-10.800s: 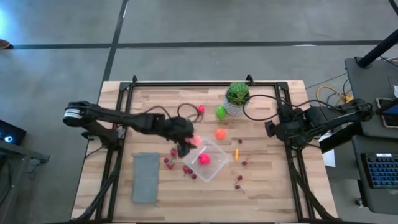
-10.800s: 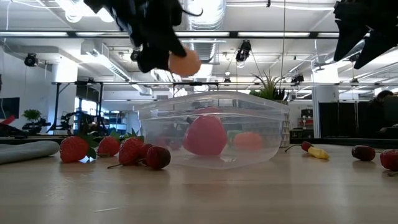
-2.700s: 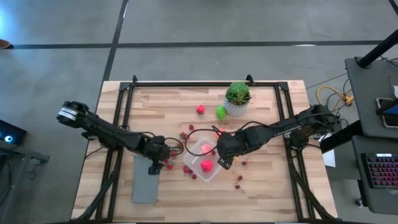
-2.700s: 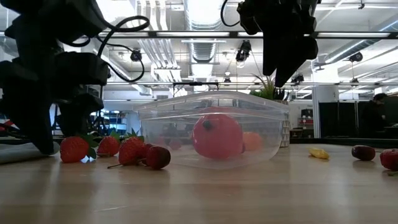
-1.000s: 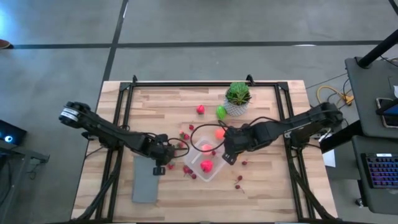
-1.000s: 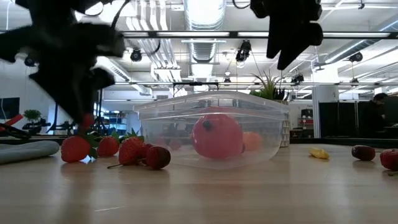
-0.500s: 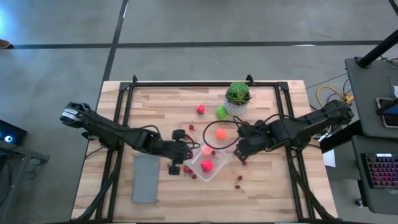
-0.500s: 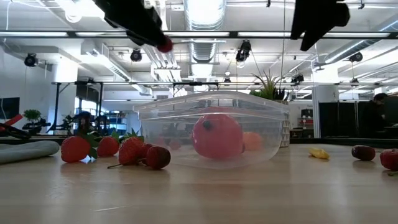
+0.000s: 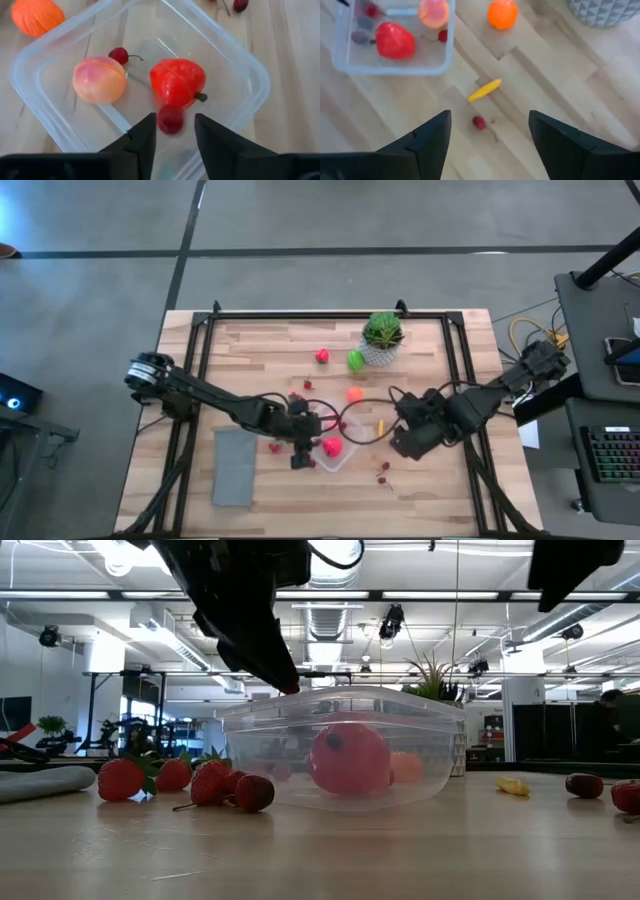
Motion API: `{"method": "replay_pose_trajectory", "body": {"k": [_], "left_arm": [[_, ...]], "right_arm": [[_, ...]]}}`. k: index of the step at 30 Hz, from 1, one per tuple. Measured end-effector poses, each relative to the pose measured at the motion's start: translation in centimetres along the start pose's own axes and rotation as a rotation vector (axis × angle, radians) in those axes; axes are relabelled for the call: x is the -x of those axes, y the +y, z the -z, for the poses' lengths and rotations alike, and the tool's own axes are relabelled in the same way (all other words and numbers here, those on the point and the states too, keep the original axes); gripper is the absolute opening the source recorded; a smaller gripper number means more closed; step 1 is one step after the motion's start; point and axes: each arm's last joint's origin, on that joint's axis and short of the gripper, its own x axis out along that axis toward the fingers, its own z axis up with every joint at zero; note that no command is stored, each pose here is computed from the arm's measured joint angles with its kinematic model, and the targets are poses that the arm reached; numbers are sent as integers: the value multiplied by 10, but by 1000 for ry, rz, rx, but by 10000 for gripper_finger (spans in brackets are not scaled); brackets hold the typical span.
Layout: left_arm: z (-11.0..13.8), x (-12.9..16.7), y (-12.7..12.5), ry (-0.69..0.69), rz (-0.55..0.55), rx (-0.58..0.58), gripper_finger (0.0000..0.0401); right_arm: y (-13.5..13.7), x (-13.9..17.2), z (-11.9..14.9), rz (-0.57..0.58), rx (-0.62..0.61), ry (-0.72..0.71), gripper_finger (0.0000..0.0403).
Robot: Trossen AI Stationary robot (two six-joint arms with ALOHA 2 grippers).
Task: Pick and placing Produce into tupperware
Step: Put the red cherry into the transparent bin
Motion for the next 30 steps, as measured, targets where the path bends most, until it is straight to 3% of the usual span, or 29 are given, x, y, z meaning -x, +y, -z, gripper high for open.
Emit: {"method": "replay_pose_trajectory", "body": {"k": [5,11,14,22,30], "left_arm": [[-5,12,0,-30,8,80,184],[-15,46,1,-116,42,107,236],[-12,65,5,-118,16,143,238],[19,88,26,81,-142,177,224],[35,91,41,119,-182,215,223]], "right_arm": [[0,-4,15,6,5,45,284],[-1,-20,38,46,100,91,301],[-2,-31,48,47,112,95,296],[-1,-51,60,-12,96,108,282],[-2,-68,67,-16,155,111,281]]}}
